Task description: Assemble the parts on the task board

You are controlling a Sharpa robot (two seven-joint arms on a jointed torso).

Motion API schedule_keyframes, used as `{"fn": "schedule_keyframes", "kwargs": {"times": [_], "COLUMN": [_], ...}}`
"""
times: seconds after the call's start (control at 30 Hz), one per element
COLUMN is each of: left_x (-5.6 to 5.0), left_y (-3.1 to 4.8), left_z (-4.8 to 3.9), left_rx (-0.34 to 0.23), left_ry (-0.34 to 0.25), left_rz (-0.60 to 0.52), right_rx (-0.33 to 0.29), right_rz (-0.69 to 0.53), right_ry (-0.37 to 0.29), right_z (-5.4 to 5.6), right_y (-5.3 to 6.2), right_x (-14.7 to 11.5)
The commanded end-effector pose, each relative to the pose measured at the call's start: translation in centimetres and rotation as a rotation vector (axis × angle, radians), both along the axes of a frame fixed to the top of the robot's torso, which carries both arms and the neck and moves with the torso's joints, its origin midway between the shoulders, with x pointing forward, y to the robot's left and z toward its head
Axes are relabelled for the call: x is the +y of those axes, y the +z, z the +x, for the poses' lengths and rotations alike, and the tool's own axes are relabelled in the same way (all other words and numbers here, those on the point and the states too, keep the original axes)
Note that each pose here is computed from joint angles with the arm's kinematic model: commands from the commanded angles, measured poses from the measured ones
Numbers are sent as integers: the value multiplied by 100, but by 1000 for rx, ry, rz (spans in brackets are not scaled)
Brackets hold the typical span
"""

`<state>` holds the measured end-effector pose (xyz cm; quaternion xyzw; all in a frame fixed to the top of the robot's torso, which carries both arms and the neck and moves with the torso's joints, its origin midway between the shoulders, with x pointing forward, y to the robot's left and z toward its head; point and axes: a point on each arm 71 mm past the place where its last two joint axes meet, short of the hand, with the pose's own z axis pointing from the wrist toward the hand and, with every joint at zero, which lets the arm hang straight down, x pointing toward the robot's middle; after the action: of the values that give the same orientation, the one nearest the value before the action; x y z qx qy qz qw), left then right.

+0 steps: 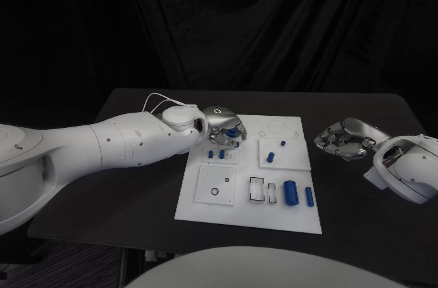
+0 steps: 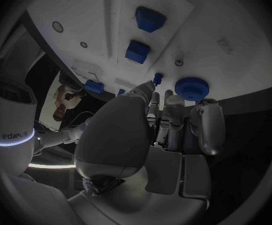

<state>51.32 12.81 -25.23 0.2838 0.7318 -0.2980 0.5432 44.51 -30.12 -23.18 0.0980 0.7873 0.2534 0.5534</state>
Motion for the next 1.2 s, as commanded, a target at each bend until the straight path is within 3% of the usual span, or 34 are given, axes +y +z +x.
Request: {"fn": "schedule_keyframes", "kwargs": {"times": [0.03,0.77,1.2], "left_x": [-15,-19,-34], "left_y": [-30,-177,-156], "left_z": [-3,-9,-32], "left_rx": [12,44,-5], "left_ry": [2,9,-23], "left_rz": [28,46,-7], "right_rx": [24,61,72], "right_rz": [-15,-31,-37], "right_ry": [-2,3,1], "right_z": [-6,9,12], "right_y": [-21,-57,-67], "right_x": [-2,10,11]}}
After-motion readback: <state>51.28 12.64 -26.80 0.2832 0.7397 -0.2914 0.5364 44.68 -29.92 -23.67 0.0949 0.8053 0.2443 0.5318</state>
